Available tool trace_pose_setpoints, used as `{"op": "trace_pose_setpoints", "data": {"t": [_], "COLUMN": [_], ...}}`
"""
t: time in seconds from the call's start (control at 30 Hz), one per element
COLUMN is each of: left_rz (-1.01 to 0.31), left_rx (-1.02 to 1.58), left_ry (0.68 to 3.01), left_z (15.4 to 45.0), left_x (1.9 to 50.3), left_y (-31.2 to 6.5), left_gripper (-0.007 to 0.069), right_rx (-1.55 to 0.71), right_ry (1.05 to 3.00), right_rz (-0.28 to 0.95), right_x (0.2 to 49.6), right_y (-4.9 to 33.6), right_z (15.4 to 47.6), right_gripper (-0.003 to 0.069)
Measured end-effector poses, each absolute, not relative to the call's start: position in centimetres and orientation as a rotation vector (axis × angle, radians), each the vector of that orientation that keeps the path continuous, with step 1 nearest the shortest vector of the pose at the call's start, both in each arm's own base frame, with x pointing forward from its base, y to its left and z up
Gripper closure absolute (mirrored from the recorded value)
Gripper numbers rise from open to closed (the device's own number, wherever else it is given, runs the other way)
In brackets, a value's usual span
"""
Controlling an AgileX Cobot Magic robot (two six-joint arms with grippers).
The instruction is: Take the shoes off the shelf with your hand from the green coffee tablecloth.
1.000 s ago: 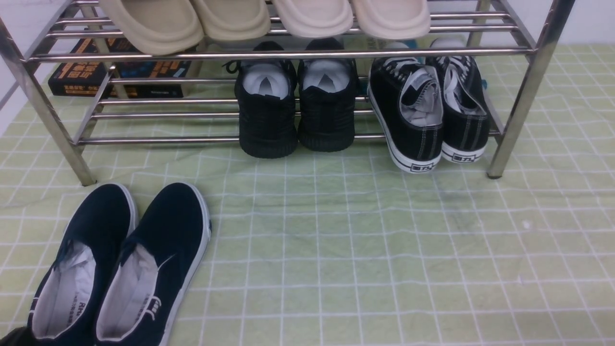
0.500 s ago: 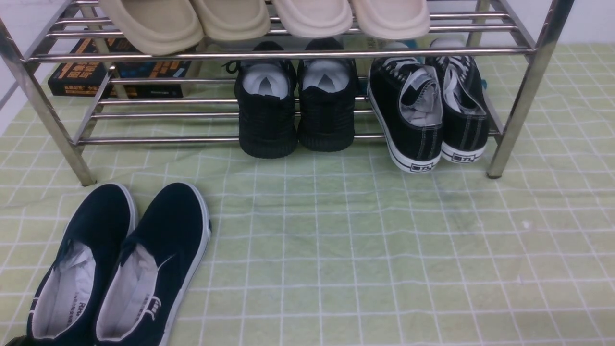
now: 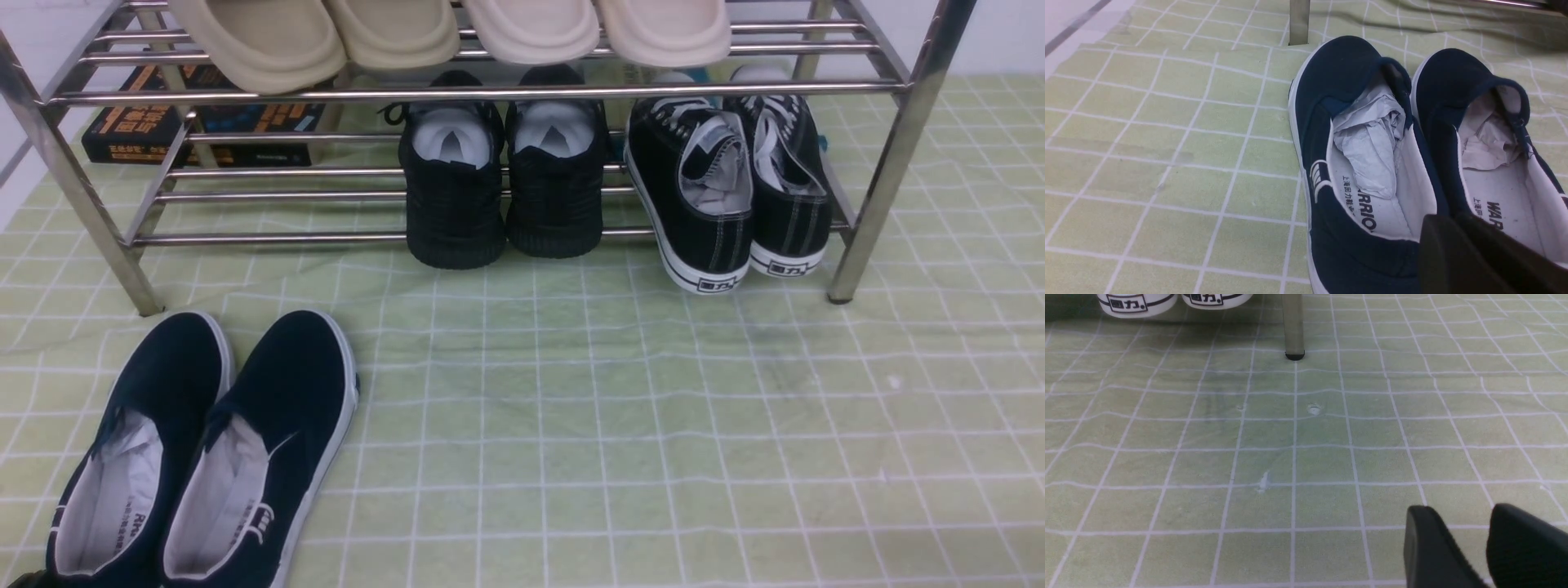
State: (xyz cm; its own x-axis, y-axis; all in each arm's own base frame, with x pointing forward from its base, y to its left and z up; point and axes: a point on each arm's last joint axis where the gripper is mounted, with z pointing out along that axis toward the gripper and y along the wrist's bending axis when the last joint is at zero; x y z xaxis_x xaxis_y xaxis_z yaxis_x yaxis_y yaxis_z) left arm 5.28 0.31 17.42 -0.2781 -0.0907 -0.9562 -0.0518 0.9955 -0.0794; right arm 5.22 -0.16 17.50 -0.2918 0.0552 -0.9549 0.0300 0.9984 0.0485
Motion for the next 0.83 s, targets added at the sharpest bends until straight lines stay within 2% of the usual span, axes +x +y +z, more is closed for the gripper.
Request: {"op": "trace_pose_setpoints", "data": {"t": [0.83], "left_rz": [-0.038], "left_rx": [-0.103], "left_ry": [1.854], "left_z": [17.42], "left_x": [5.28], "left_y": [0.31], "left_gripper": [0.0554], "right_rx": [0.062], "right_ry": [1.867], "right_rz": [0.025], "right_x": [5.22], "right_y": [-0.16], "right_z": [17.50], "right_gripper": [0.0420]}}
